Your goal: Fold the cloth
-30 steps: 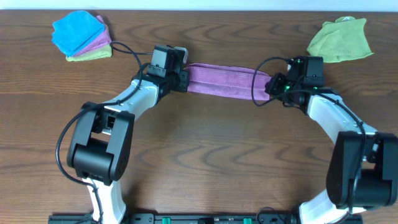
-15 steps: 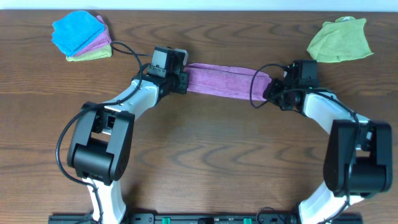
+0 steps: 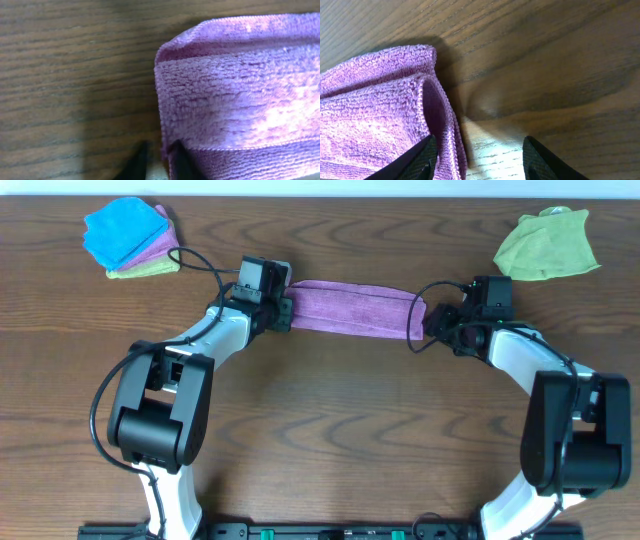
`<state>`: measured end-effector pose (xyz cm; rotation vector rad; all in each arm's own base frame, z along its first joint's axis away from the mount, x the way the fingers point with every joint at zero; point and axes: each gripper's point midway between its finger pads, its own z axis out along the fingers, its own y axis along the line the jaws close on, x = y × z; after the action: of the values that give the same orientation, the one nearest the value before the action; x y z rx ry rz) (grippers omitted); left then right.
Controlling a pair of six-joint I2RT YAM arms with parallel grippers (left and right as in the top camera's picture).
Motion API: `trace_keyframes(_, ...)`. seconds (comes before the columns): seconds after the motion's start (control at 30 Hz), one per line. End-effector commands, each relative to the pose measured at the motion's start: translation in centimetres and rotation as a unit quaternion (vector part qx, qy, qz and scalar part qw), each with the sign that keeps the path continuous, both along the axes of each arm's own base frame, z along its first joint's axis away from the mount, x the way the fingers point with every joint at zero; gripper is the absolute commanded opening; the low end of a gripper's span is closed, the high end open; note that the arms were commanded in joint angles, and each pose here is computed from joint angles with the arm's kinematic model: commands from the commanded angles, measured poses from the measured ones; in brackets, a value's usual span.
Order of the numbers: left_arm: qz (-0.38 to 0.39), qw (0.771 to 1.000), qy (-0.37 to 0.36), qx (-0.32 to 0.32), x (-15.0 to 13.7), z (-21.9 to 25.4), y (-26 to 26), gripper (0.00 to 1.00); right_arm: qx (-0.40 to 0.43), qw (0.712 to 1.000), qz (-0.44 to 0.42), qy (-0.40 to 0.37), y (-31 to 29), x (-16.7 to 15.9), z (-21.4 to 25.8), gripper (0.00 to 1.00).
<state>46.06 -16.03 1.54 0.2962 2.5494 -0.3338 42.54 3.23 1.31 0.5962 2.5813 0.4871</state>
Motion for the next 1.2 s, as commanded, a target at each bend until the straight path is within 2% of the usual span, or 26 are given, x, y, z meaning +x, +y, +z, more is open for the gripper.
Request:
trace_keyframes(0.0,0.004,1.000,-0.004,0.011,0.5,-0.3,0.4,0.49,-0.001,1.000,-0.003,-0.001,-0.1,0.3,0.0,0.56)
trace_keyframes(0.07,0.004,1.000,-0.004,0.011,0.5,-0.3,0.4,0.53,0.000,1.000,-0.002,-0.001,-0.1,0.3,0.0,0.55)
trace_keyframes(0.13,0.004,1.000,-0.003,0.011,0.5,-0.3,0.4,0.61,0.006,1.000,0.001,-0.002,0.2,0.3,0.1,0.54)
trace_keyframes(0.37,0.006,1.000,-0.026,0.006,1.1,1.9,0.3,0.61,0.027,1.000,0.013,-0.007,0.9,0.7,1.1,0.49)
trace_keyframes(0.53,0.015,0.997,-0.076,0.003,1.8,6.5,0.6,0.62,0.016,0.999,0.025,-0.016,0.8,1.4,3.9,0.51)
trace_keyframes(0.73,0.020,0.986,-0.165,-0.021,1.7,15.4,0.8,0.66,0.000,0.998,0.039,-0.049,0.6,2.5,10.4,0.55)
trace_keyframes(0.77,0.020,0.983,-0.178,-0.025,1.5,16.8,0.8,0.64,-0.001,0.998,0.039,-0.056,0.6,2.6,11.5,0.54)
trace_keyframes(0.83,0.020,0.980,-0.196,-0.031,1.2,18.6,0.8,0.45,-0.005,0.996,0.044,-0.074,0.6,2.7,13.5,0.41)
trace_keyframes(0.9,0.009,0.979,-0.199,-0.042,1.0,19.1,0.3,0.10,-0.010,0.995,0.048,-0.089,0.8,2.7,14.7,0.02)
trace_keyframes(0.93,0.002,0.980,-0.193,-0.049,0.9,18.8,0.0,0.06,-0.011,0.995,0.050,-0.091,1.0,2.7,14.8,0.02)
trace_keyframes(1.03,-0.023,0.984,-0.167,-0.063,0.7,16.8,-1.5,0.06,-0.017,0.995,0.060,-0.084,2.0,2.3,14.5,0.02)
trace_keyframes(1.17,-0.050,0.988,-0.145,-0.022,0.7,13.0,-2.8,0.06,-0.088,0.989,0.089,-0.079,3.5,1.8,13.8,0.02)
